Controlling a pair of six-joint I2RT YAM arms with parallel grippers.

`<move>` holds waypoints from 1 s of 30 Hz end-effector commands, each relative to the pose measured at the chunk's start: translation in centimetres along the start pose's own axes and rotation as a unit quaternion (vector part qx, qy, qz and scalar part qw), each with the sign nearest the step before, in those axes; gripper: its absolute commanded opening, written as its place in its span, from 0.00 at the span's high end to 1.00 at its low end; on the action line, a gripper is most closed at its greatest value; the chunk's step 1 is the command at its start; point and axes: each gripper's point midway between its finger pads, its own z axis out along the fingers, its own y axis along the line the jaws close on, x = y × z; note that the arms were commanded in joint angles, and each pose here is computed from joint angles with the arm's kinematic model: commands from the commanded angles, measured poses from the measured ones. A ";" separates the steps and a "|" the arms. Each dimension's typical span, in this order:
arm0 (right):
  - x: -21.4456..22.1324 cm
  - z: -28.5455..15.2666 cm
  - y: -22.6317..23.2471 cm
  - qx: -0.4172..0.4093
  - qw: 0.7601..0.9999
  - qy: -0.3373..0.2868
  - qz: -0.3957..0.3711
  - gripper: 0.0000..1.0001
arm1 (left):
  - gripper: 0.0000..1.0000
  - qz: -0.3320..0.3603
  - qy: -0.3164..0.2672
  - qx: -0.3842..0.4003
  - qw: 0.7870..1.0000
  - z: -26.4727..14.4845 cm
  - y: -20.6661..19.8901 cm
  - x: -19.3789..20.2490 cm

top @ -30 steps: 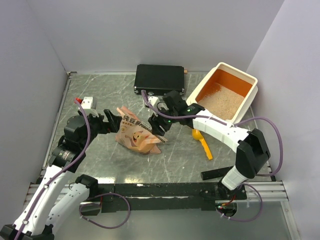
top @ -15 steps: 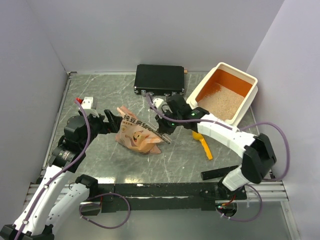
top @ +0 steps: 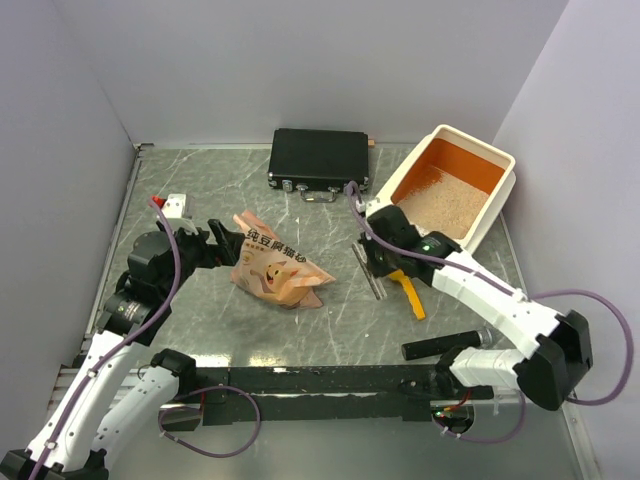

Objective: Fill the litter box with clean litter

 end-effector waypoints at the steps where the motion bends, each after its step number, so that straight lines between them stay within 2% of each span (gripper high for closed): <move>1: 6.6 1.4 -3.2 0.112 0.983 0.109 0.091 1.00 | 0.03 -0.006 -0.024 0.007 1.000 -0.3 -0.3 -1.2; 4: 9.1 2.3 -4.5 0.164 0.968 0.158 0.108 1.00 | 0.03 -0.005 -0.019 0.006 1.000 -0.2 -0.3 -1.0; 12: 11.5 5.3 -3.9 0.154 0.959 0.191 0.143 1.00 | 0.03 -0.003 -0.020 0.003 1.000 -0.2 -0.2 -1.0; 17: 12.6 5.8 -3.7 0.149 0.957 0.196 0.155 0.84 | 0.03 -0.003 -0.017 0.002 1.000 0.0 -0.1 -0.9; 21: 13.0 5.5 -3.8 0.153 0.956 0.199 0.153 0.64 | 0.03 -0.003 -0.017 0.002 1.000 0.0 -0.1 -0.8; 23: 12.8 5.1 -3.8 0.160 0.956 0.196 0.146 0.58 | 0.03 -0.002 -0.017 0.004 1.000 0.0 -0.2 -0.9; 27: 10.8 3.4 -3.3 0.155 0.965 0.172 0.123 0.48 | 0.03 -0.003 -0.015 0.001 1.000 0.1 -0.1 -0.7; 30: 7.9 1.4 -2.0 0.122 0.978 0.133 0.108 0.43 | 0.03 -0.003 -0.015 0.001 1.000 0.1 -0.1 -0.7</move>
